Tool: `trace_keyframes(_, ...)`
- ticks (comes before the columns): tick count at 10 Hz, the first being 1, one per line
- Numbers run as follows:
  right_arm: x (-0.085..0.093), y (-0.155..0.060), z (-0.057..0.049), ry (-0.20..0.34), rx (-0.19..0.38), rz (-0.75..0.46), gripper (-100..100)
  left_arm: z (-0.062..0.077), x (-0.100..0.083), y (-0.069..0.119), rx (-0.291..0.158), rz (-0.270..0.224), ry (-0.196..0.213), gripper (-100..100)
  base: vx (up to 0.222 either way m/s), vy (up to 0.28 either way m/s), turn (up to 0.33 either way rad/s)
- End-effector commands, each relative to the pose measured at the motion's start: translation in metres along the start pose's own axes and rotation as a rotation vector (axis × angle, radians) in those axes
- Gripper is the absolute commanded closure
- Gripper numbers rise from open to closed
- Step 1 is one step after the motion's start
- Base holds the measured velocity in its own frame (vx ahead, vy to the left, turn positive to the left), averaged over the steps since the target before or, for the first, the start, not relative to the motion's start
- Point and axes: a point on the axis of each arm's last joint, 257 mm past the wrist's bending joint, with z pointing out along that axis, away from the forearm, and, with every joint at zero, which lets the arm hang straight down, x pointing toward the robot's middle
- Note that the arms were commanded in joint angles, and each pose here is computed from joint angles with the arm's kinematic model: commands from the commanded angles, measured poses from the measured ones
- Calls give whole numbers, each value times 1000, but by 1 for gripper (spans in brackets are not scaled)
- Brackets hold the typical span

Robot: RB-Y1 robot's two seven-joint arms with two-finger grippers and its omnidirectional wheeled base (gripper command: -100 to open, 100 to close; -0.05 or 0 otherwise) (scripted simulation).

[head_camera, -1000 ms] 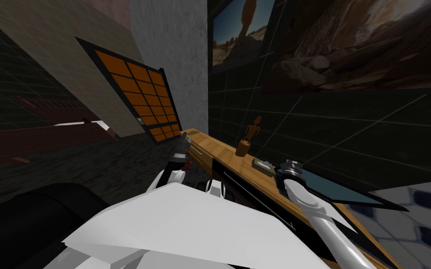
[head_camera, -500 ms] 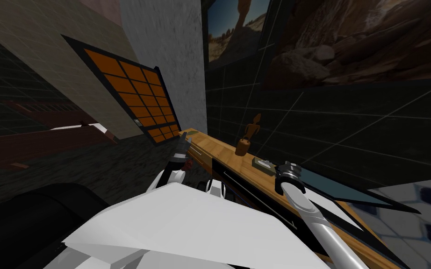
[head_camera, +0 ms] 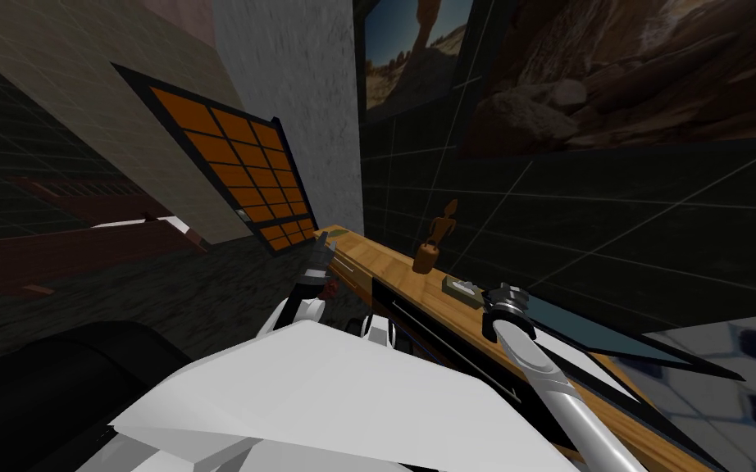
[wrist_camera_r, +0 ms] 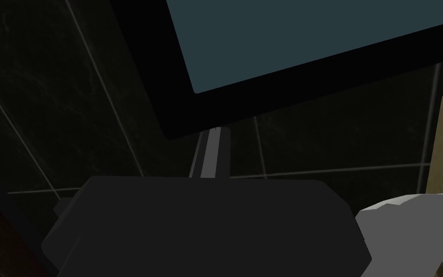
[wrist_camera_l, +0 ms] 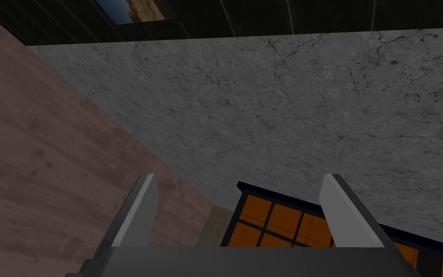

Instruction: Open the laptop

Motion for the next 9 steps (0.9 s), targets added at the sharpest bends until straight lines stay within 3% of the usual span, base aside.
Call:
trace_keyframes(1, -6, 4, -23, -25, 28, 4, 100, 0, 0, 0, 0, 0, 0, 0, 24, 28, -84)
trace_keyframes(9, -7, 1, -24, -27, 39, 8, 100, 0, 0, 0, 0, 0, 0, 0, 2, 3, -9)
